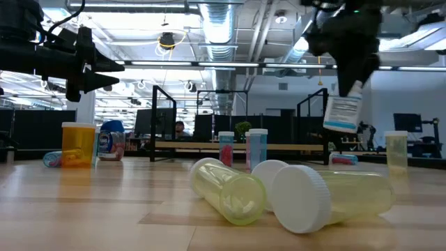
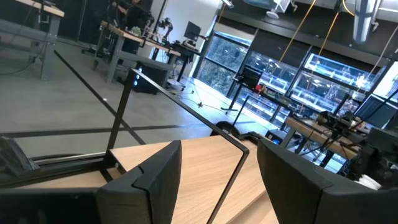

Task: Pick and place medicine bottles onto shelf by color
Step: Put the white pill bottle on the shelf

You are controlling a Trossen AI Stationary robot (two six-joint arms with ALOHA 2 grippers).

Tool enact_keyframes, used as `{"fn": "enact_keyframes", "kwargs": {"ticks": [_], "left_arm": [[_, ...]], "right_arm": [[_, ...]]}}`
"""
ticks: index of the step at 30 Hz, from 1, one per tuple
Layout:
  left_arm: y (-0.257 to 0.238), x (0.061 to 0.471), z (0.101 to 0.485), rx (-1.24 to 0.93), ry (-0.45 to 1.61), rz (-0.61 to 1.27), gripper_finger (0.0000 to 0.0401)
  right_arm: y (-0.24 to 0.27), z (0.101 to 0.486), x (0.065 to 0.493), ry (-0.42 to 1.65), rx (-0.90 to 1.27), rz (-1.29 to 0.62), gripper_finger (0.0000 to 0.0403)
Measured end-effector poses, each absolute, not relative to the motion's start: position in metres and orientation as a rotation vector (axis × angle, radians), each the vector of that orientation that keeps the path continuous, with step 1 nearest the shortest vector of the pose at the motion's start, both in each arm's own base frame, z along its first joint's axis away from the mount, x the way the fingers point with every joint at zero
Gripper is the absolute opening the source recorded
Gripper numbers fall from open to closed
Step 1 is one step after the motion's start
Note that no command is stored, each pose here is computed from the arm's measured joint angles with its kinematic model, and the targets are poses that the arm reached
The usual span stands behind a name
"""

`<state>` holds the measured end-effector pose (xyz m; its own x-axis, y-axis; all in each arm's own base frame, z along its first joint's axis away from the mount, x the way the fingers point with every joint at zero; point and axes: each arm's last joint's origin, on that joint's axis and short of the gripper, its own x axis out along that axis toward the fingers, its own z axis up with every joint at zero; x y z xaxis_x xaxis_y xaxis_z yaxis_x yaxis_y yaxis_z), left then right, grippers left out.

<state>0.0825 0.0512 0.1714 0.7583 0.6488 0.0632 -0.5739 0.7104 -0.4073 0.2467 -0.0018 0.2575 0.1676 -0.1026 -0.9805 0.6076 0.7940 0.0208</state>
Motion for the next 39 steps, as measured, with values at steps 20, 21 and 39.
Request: {"fn": "enact_keyframes", "kwargs": {"ticks": [20,21,39], "left_arm": [[0.051,0.082,0.171,-0.38,-0.209,0.683,0.0198],[0.051,0.082,0.171,-0.38,-0.209,0.684,0.0198],[0.051,0.082,0.171,-0.38,-0.209,0.684,0.0198]], "right_arm": [[-0.109,0.268,0.303,1.485,-0.146,-0.077,0.0207],[-0.117,0.266,0.304,1.492,-0.158,-0.067,0.0207],[-0.224,0.244,0.3,1.55,-0.1,-0.06,0.0212]]}}
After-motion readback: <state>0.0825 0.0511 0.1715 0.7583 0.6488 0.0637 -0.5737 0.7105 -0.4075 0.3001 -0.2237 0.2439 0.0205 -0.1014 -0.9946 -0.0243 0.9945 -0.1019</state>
